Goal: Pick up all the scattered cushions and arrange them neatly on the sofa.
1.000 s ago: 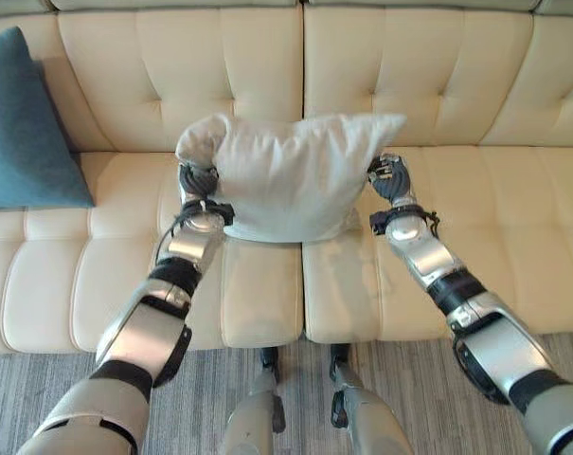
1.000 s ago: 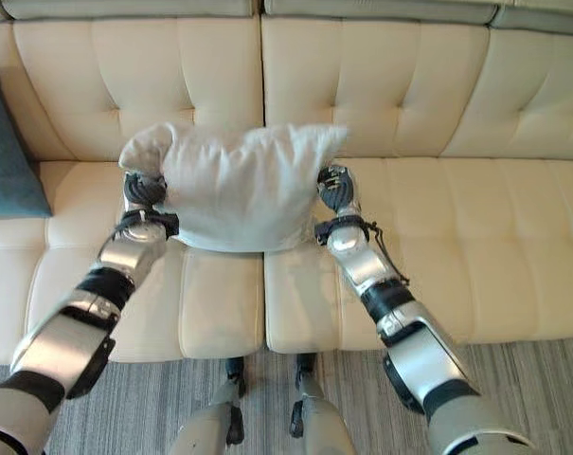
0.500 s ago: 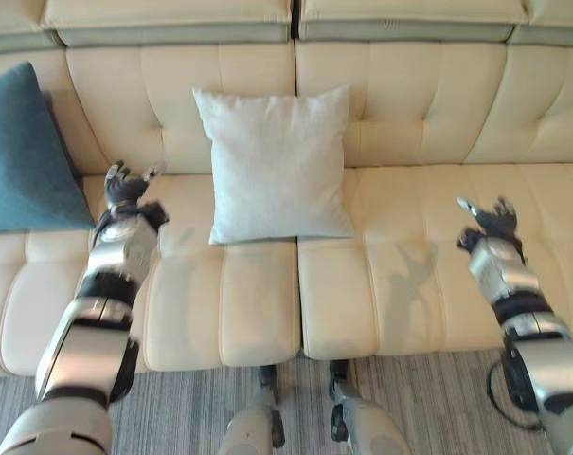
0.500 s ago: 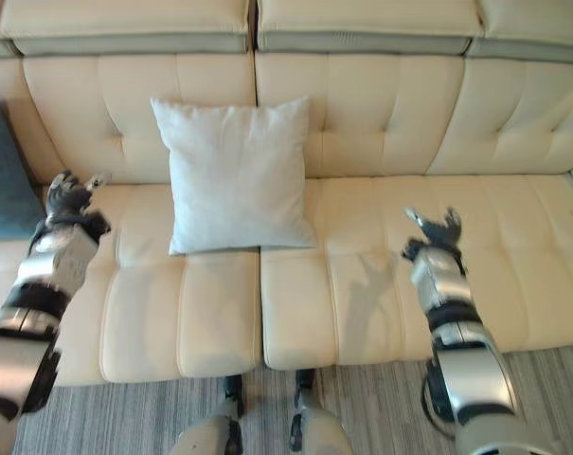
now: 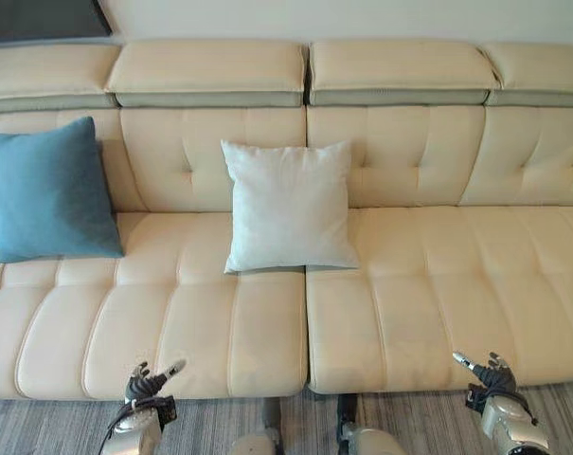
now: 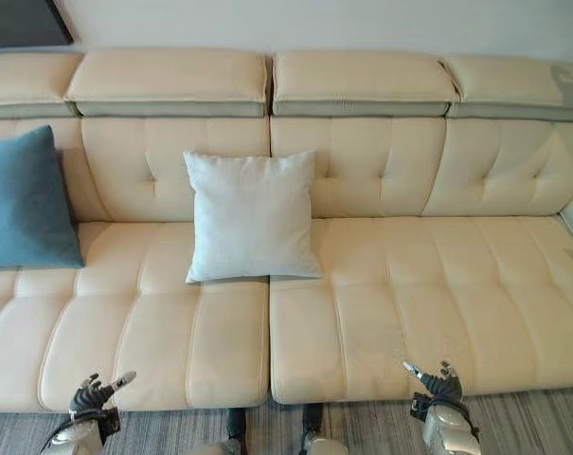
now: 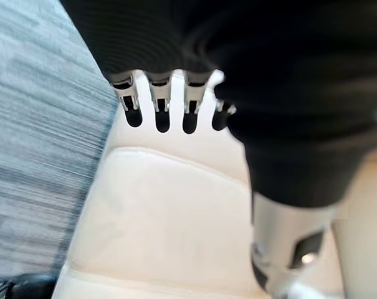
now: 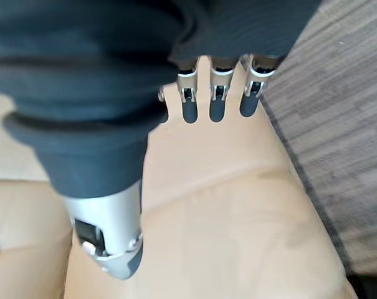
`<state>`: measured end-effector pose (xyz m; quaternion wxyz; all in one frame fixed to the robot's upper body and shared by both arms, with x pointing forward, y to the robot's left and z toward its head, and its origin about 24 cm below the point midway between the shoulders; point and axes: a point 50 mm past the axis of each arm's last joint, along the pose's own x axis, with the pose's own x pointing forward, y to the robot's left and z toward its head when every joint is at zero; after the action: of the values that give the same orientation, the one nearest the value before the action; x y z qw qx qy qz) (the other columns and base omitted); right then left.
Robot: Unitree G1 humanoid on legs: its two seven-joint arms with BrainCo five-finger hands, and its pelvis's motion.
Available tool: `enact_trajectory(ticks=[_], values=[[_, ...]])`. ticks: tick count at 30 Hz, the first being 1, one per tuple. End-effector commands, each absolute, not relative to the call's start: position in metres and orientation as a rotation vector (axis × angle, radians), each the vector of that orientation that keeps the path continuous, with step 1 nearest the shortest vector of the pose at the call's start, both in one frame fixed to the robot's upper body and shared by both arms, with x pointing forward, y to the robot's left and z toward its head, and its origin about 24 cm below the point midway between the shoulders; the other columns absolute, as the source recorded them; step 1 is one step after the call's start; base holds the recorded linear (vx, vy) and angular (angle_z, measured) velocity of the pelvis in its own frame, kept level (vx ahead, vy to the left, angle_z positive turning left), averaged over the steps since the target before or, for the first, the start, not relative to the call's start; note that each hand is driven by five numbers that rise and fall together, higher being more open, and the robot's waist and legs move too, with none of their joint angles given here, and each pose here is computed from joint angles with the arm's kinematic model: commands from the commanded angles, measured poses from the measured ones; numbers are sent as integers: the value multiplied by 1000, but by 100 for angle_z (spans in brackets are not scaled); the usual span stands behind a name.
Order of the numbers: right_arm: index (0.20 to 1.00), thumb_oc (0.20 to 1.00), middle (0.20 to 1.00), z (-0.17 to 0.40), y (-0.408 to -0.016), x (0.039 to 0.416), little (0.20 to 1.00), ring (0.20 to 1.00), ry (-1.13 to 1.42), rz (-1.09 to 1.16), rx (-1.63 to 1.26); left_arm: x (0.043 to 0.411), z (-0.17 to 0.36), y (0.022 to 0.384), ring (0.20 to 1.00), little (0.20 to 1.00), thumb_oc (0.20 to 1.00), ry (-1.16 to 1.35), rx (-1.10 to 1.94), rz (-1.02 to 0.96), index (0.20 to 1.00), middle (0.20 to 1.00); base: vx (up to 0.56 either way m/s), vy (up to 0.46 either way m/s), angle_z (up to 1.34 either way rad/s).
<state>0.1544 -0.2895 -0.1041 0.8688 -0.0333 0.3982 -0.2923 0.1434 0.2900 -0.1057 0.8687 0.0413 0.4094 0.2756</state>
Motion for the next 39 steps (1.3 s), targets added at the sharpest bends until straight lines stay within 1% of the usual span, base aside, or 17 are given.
enact_trajectory(ticks=[1, 3, 4, 6, 11, 14, 17, 20, 22, 30, 39], values=[[1000, 1000, 1000, -95, -293, 174, 1000, 1000, 798, -557, -159, 167, -98, 289, 1000, 1000, 1000, 809, 170, 524, 1000, 1000, -235, 0, -7], [1000, 1000, 1000, -96, -290, 177, 1000, 1000, 802, -542, -168, 169, -100, 286, 1000, 1000, 1000, 813, 163, 519, 1000, 1000, -234, -2, -16], [1000, 1000, 1000, -97, -282, 180, 1000, 1000, 796, -511, -159, 175, -96, 280, 1000, 1000, 1000, 779, 193, 482, 1000, 1000, -197, -13, -18], [1000, 1000, 1000, -100, -274, 180, 1000, 1000, 800, -465, -167, 172, -99, 274, 1000, 1000, 1000, 785, 149, 475, 1000, 1000, -244, -73, -33], [1000, 1000, 1000, -98, -268, 179, 1000, 1000, 792, -355, -249, 167, -97, 272, 1000, 1000, 1000, 761, 110, 450, 1000, 1000, -151, -147, -21], [1000, 1000, 1000, -88, -264, 187, 1000, 1000, 732, -290, -301, 164, -94, 277, 1000, 1000, 1000, 751, 110, 456, 1000, 1000, -255, -225, -15], [1000, 1000, 1000, -84, -266, 185, 1000, 1000, 710, -269, -331, 164, -95, 268, 1000, 1000, 1000, 753, 111, 420, 1000, 1000, -550, -399, 14], [1000, 1000, 1000, -84, -265, 187, 1000, 1000, 712, -251, -344, 161, -98, 263, 1000, 1000, 1000, 769, 115, 399, 1000, 1000, -414, -170, 76], [1000, 1000, 1000, -84, -261, 188, 1000, 1000, 715, -233, -345, 157, -101, 260, 1000, 1000, 1000, 783, 97, 394, 1000, 1000, -239, -54, -18], [1000, 1000, 1000, -90, -259, 182, 1000, 1000, 742, -240, -341, 154, -107, 249, 1000, 1000, 1000, 814, 121, 342, 1000, 1000, -30, 66, 3], [1000, 1000, 1000, -99, -252, 170, 1000, 1000, 790, -215, -339, 143, -112, 248, 1000, 1000, 1000, 852, 140, 332, 1000, 1000, 0, 103, -9]])
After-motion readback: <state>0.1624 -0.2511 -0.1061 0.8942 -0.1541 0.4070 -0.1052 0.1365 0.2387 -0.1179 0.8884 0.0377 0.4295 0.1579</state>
